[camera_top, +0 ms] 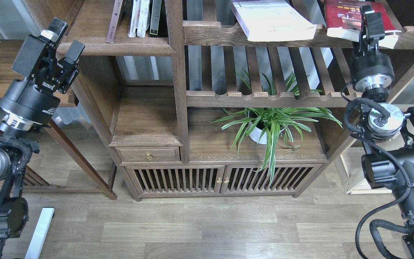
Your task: Organize books on shelf
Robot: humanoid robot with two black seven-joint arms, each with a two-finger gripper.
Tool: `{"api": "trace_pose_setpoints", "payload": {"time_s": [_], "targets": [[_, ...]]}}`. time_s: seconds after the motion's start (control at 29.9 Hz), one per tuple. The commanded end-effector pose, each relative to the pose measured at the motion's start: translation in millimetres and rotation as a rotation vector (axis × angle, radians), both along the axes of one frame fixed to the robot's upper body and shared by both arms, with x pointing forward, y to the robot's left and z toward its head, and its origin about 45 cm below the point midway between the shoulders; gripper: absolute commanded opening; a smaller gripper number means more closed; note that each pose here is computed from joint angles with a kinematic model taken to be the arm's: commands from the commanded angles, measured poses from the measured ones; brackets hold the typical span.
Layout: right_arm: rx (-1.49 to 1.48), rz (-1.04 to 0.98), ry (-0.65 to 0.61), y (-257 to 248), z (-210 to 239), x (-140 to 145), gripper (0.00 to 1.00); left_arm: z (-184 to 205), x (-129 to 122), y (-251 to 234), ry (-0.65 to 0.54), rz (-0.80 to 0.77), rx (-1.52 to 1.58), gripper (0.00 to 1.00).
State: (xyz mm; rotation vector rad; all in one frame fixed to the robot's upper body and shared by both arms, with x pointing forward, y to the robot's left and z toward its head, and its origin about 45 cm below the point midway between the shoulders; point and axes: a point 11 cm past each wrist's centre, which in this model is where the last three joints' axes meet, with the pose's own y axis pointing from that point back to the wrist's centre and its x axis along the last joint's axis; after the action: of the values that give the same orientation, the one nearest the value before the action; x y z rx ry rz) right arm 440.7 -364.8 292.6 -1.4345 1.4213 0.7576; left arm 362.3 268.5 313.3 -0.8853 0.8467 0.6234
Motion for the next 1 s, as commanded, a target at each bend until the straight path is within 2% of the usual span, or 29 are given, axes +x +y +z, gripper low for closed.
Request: {"api": "trace_pose_setpoints", "payload": {"time_s": [0.0, 0.03, 0.17, 0.33, 0.37, 0.6, 0.97], "targets": [[0.011, 0.0, -0.013, 1, 1, 0, 0.63, 1, 0, 0, -0.002, 0.001, 0.0, 1.0], [0.016, 0.0, -0.013, 2, 0, 0, 0.56, 1, 0, 0, -0.002, 0.001, 0.0, 1.0], [0.02, 0.021, -0.022, 10, -2, 0, 0.44, 0, 0, 2, -0.001, 0.006, -0.002, 1.0], [0.032, 0.042, -0.07, 14, -2, -3, 0.08, 0, 0, 4, -0.001, 0.011, -0.003, 1.0], [0.031, 0.046, -0.082, 14, -1, -4, 0.04, 0, 1, 4, 0.001, 0.011, -0.003, 1.0], [0.035, 0.035, -0.101, 6, -1, -8, 0.04, -1, 1, 5, 0.003, 0.014, -0.004, 1.0], [0.072, -0.013, -0.231, -22, 20, -24, 0.04, -5, 2, 2, 0.015, 0.007, 0.0, 1.0]]}}
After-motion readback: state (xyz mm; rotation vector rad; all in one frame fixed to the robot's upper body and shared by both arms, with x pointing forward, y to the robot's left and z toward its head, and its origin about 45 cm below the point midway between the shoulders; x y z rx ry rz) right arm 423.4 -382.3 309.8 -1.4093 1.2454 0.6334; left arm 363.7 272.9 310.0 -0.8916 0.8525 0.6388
